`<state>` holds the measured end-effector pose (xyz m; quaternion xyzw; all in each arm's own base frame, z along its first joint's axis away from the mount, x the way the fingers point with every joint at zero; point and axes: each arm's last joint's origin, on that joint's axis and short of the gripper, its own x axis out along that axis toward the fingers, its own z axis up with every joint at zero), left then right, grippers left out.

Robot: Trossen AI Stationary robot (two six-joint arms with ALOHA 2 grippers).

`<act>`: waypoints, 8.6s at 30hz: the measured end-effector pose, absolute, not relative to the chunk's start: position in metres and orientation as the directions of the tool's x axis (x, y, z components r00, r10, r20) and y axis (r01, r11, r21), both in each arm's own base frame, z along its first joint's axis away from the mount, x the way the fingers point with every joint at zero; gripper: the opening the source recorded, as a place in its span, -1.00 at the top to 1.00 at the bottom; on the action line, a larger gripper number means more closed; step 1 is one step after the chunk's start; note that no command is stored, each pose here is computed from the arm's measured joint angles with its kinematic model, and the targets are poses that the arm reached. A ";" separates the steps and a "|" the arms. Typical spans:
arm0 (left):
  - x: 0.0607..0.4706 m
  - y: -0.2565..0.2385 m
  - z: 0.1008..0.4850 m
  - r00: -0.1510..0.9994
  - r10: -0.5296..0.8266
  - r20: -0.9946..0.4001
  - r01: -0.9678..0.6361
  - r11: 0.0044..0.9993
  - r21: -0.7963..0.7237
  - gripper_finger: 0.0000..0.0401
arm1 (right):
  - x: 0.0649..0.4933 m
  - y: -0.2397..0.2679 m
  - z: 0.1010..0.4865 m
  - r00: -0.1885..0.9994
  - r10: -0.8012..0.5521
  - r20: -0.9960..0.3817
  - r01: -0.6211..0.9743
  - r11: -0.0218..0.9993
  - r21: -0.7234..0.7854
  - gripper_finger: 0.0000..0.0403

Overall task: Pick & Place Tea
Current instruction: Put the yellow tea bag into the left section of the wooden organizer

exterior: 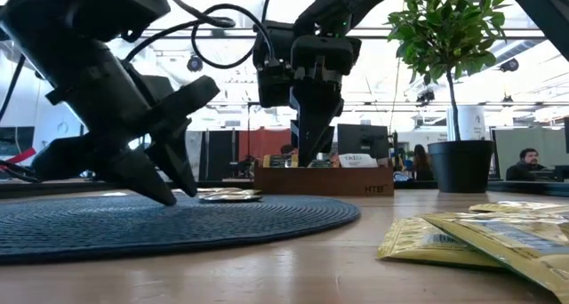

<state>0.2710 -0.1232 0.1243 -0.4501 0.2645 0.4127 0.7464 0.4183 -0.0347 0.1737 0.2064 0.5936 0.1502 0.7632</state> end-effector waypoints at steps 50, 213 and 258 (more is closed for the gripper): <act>0.261 -0.094 0.117 0.611 0.495 -0.618 -0.669 -0.094 -0.737 0.32 | 0.420 -0.009 0.118 0.490 0.371 -0.789 -0.108 0.924 0.368 0.74; 0.400 0.180 0.230 0.288 0.159 -0.944 0.041 0.983 0.178 1.00 | 0.251 -0.047 0.255 0.656 -0.175 -0.734 0.555 0.771 0.313 0.74; 0.326 0.118 0.305 0.344 0.275 -0.898 -0.409 0.905 0.120 0.64 | 0.252 -0.047 0.255 0.664 -0.173 -0.728 0.536 0.788 0.302 0.74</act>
